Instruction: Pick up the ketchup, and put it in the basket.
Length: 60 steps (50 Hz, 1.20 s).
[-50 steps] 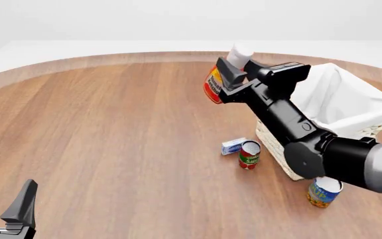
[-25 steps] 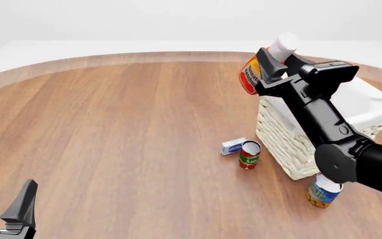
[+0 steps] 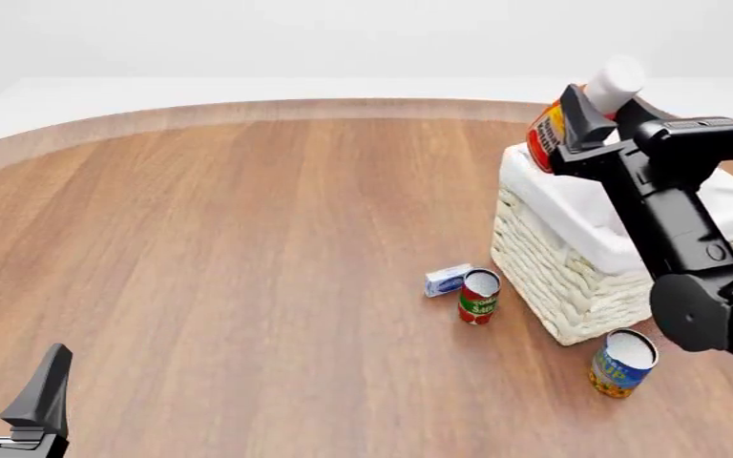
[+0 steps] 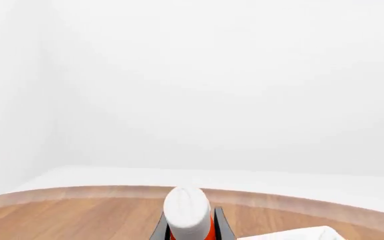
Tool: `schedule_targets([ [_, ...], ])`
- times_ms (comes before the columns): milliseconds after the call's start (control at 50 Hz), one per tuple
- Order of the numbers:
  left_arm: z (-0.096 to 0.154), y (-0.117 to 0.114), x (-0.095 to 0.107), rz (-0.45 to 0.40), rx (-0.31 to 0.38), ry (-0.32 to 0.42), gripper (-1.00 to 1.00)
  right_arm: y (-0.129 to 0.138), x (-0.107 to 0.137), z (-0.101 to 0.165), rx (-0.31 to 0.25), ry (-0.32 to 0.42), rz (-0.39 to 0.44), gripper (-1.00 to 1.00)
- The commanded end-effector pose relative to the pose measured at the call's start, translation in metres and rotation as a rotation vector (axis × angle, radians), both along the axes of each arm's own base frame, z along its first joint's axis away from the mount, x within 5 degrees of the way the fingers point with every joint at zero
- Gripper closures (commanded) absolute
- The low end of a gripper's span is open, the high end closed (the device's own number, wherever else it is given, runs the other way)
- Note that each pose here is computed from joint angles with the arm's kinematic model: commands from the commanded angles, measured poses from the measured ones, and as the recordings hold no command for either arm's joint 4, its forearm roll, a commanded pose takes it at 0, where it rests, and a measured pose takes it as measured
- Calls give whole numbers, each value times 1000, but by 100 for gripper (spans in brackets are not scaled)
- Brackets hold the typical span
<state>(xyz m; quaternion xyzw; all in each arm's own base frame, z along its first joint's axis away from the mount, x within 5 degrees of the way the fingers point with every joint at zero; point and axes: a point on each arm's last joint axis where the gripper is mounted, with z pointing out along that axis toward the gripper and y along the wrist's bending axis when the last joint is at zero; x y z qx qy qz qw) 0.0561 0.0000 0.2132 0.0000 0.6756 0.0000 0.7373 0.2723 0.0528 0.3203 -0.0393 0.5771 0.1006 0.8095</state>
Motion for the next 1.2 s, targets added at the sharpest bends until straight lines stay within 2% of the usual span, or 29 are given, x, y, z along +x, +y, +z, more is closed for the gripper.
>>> schedule_targets([
  [20, 0, 0, 0, 0, 0, 0, -100, -18, 1, 0, -51, -8, -82, 100],
  [100, 0, 0, 0, 0, 0, 0, -100, -23, 3, -2, -84, -6, -113, 100],
  [660, 0, 0, 0, 0, 0, 0, -100, -50, 18, -22, -97, 71, -210, 100],
  [740, 0, 0, 0, 0, 0, 0, -100, -54, 22, -32, -109, 103, -225, 100],
  [1200, 0, 0, 0, 0, 0, 0, -100, -72, 35, -44, -90, 177, -273, 100],
])
